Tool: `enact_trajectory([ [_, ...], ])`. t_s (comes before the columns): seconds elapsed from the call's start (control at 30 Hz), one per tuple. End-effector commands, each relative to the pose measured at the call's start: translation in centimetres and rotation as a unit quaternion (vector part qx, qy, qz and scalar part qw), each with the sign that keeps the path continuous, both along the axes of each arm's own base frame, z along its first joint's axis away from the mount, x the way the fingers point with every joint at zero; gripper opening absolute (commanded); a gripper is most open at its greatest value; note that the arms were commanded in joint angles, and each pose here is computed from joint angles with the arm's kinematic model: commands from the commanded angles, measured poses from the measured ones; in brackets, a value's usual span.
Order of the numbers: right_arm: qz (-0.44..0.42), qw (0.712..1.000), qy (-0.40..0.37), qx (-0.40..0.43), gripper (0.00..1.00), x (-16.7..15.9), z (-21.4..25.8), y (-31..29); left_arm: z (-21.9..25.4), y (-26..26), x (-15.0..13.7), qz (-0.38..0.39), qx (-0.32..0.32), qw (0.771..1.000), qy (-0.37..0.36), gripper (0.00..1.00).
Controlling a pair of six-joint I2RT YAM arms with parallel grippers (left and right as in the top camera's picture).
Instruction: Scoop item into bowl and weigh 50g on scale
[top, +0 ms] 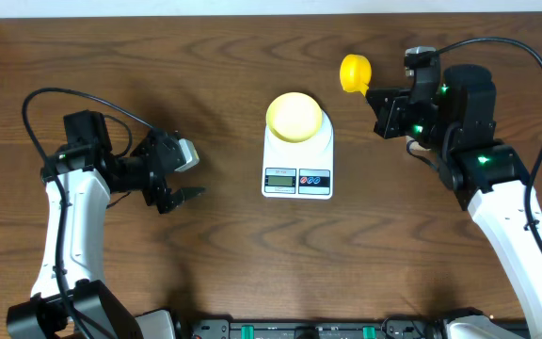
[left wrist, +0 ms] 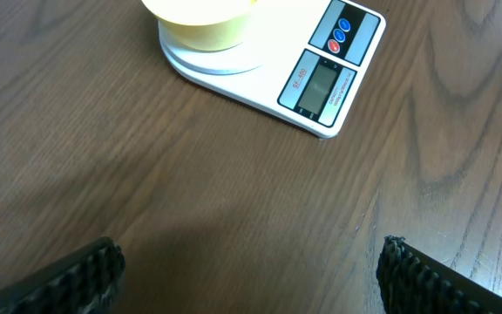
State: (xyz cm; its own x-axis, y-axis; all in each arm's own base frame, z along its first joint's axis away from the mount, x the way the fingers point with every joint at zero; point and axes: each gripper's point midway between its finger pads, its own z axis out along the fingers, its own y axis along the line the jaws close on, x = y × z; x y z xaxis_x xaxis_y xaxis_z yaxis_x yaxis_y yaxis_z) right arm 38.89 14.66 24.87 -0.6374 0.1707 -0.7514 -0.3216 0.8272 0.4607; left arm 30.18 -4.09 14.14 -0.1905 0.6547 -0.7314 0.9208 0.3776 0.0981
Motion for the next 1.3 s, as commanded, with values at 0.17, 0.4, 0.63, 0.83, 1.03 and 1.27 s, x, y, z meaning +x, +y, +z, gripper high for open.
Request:
enact_trajectory([
  [0.17,0.002,1.000,-0.021,-0.003,0.01,0.1,1.3,-0.2,0.7,-1.4,-0.3,-0.014,-0.032,0.999,0.001,0.95],
  [0.4,0.002,1.000,-0.021,-0.004,0.01,0.0,1.3,-0.2,0.6,-5.3,-1.9,-0.077,-0.036,0.996,0.022,0.95],
  [0.63,0.002,1.000,-0.022,-0.004,0.01,0.1,1.3,-0.2,0.7,-6.5,-2.0,-0.061,-0.052,0.995,0.055,0.95],
  [0.83,0.002,1.000,-0.022,-0.003,0.01,0.1,1.4,-0.2,1.6,-6.3,1.1,0.021,-0.082,0.994,0.063,0.95],
  [1.03,0.002,1.000,-0.022,-0.003,0.01,0.1,1.4,-0.2,1.8,-6.2,1.5,0.027,-0.085,0.994,0.057,0.95],
  [1.27,0.002,1.000,-0.022,-0.003,0.01,0.1,1.4,-0.2,1.7,-6.1,1.6,0.030,-0.079,0.995,0.057,0.95],
])
